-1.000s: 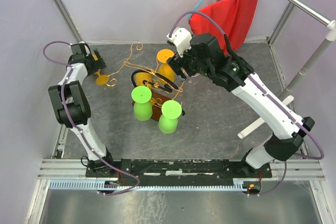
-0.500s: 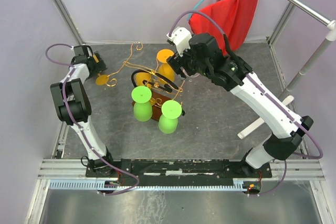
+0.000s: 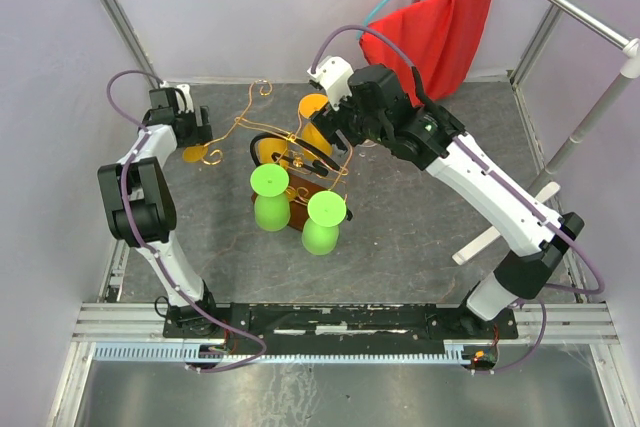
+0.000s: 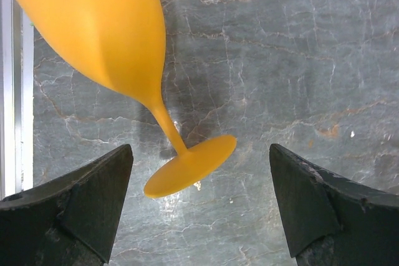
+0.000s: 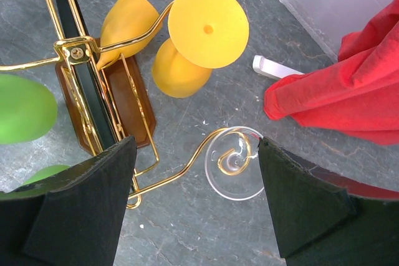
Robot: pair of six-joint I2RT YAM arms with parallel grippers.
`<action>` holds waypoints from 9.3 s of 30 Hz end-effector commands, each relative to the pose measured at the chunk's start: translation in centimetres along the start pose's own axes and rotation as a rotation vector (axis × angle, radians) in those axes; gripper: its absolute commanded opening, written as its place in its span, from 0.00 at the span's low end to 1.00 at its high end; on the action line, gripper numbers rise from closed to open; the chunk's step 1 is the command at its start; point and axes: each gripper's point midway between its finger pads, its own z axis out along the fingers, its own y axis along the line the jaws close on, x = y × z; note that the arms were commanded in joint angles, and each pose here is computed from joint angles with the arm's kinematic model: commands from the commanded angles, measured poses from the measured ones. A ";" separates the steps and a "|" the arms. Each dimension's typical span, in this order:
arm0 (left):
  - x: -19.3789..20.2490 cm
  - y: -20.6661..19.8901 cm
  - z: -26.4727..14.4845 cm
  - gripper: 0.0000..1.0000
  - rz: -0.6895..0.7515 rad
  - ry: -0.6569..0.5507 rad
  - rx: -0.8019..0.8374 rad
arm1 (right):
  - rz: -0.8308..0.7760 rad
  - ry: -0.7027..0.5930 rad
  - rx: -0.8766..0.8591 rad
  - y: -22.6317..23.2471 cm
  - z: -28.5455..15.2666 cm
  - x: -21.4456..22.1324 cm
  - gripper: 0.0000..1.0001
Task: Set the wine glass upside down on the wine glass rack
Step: Pick up the wine glass at the center of the board, then turn the wine glass upside down at the wine rack.
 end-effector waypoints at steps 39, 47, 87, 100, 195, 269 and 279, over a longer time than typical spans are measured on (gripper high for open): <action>3.8 -2.2 -0.2 0.17 0.172 0.120 0.060 | -0.030 -0.059 0.004 -0.7 -0.8 -1.1 0.86; -2.3 -1.9 -2.6 0.03 0.111 -0.025 0.011 | -0.031 -0.069 0.008 -0.8 -1.0 -1.4 0.86; -25.7 -14.3 -24.5 0.03 -0.453 -0.767 0.760 | -0.022 -0.053 0.028 -1.1 -2.9 1.6 0.86; -20.2 -13.5 -26.5 0.03 -0.436 -0.690 0.592 | -0.010 -0.025 0.019 -0.8 -2.6 2.2 0.85; -5.2 -9.5 -37.2 0.03 -0.868 -0.673 0.512 | -0.067 0.061 0.017 -0.9 -3.4 4.7 0.84; -1.8 -9.6 -34.9 0.68 -0.872 -0.646 0.514 | -0.027 0.067 -0.002 -0.4 -3.1 4.5 0.84; 0.0 -9.3 -35.1 0.71 -0.824 -0.576 0.441 | -0.034 0.073 -0.004 -0.3 -2.9 4.7 0.84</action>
